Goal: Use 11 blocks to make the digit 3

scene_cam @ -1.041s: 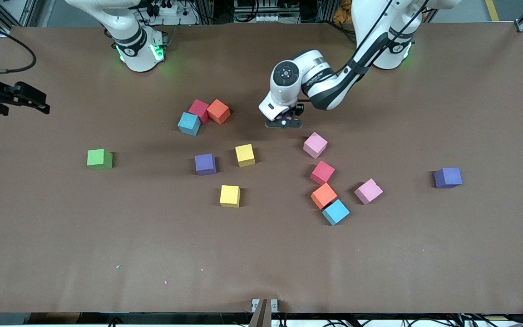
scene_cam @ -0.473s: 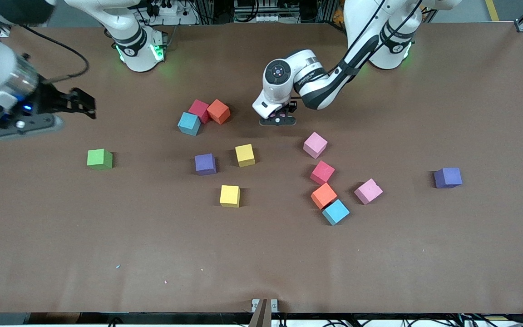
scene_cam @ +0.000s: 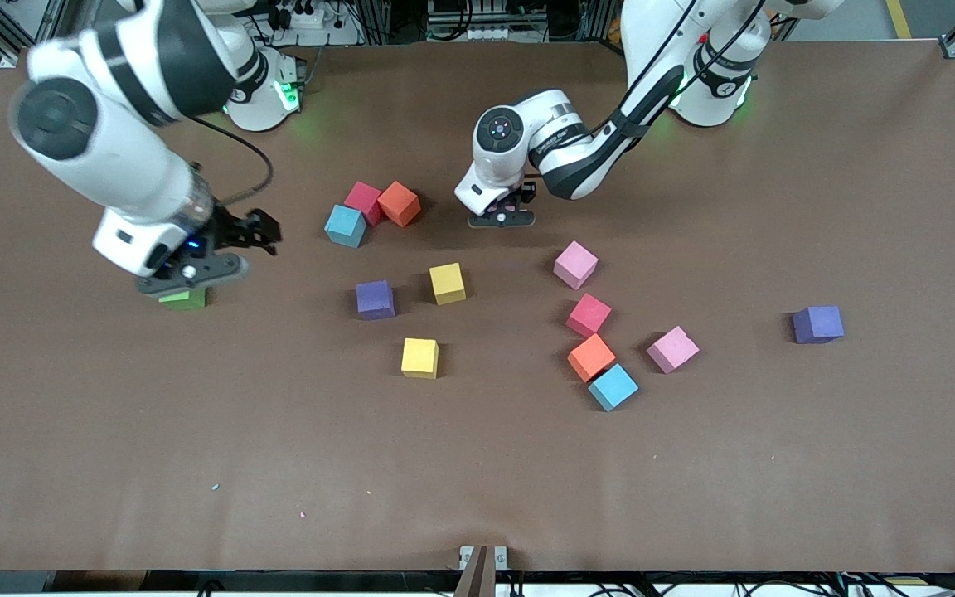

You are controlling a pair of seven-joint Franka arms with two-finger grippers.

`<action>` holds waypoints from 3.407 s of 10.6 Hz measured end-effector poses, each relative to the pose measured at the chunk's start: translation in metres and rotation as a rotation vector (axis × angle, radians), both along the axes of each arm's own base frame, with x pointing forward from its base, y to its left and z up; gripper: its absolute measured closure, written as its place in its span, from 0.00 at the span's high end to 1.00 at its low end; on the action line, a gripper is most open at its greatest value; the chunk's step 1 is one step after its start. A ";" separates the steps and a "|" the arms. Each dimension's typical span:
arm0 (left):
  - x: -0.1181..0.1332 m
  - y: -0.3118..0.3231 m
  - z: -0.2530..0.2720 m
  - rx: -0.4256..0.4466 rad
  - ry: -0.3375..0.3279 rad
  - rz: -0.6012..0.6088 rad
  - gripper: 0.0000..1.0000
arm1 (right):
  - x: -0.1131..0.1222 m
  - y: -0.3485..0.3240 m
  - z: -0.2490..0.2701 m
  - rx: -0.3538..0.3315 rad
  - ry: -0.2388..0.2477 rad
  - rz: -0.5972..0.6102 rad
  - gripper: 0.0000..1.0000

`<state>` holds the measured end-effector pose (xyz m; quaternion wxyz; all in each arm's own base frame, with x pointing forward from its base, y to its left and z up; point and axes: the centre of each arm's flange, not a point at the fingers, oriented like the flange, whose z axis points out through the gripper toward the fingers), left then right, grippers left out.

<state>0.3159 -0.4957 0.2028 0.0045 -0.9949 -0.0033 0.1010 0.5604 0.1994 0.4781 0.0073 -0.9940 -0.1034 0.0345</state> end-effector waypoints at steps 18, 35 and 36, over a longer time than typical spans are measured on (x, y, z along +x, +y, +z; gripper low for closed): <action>0.094 0.066 0.117 0.049 -0.156 0.180 1.00 | -0.035 0.096 -0.240 0.043 -0.071 -0.092 1.00; 0.168 0.163 0.037 0.137 -0.034 0.759 1.00 | -0.064 0.134 -0.259 0.012 -0.025 0.073 0.59; 0.167 0.162 0.031 0.135 -0.028 0.763 1.00 | -0.071 0.142 -0.247 -0.002 -0.016 0.156 0.59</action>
